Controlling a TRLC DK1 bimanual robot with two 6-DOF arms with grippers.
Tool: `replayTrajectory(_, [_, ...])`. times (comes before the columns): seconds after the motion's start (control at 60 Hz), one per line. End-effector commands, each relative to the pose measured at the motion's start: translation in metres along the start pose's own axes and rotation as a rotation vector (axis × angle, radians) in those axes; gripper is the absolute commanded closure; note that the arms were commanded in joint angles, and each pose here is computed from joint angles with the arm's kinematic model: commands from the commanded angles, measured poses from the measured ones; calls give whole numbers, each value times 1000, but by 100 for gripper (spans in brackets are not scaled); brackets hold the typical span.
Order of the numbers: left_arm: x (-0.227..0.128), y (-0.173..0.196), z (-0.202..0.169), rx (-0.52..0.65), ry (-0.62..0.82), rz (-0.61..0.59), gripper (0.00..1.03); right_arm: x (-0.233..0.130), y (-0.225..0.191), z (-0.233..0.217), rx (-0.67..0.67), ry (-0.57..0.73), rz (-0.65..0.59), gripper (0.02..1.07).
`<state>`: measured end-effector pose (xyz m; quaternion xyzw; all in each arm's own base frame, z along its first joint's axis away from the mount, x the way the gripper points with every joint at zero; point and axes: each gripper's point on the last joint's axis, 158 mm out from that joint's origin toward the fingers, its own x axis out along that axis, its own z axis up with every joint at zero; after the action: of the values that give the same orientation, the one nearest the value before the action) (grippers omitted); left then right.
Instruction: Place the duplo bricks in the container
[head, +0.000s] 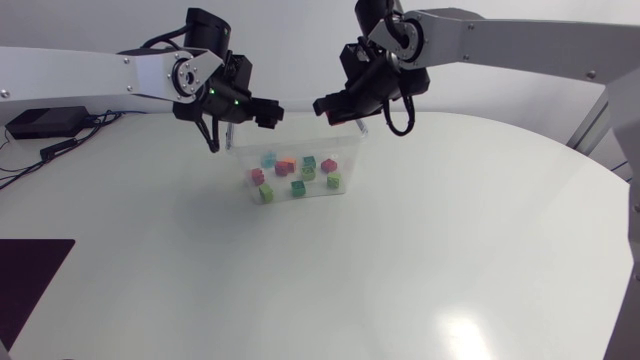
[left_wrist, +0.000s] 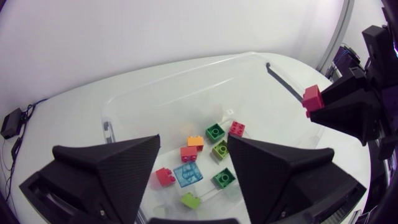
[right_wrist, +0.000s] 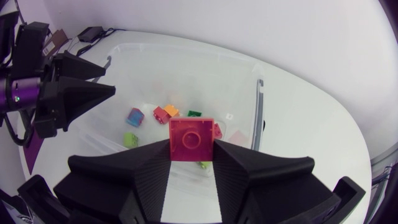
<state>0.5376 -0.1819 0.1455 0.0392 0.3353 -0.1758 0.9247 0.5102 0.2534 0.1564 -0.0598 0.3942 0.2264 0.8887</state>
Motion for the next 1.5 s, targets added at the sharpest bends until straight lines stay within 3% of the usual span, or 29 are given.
replayTrajectory(0.0, [-32, 3, 32, 20, -79, -3, 5, 7, -7, 9, 23, -16, -18, 70])
replayTrajectory(0.217, [-96, 0, 53, 38, -168, 4, 5, 25, -13, 14, 8, 3, -43, 45])
replayTrajectory(0.367, [-122, 6, 47, 51, -182, 20, 5, 29, -11, 5, -8, 31, -48, 23])
replayTrajectory(0.5, [-141, 21, 37, 55, -188, 50, 5, 17, -14, 5, -16, 19, -72, 16])
replayTrajectory(0.867, [-195, 44, 8, 99, -245, 136, 5, -71, -52, -3, -11, -114, -173, 14])
replayTrajectory(1.483, [-269, 70, -51, 166, -375, 317, 5, -206, -115, -102, -7, -282, -395, 12])
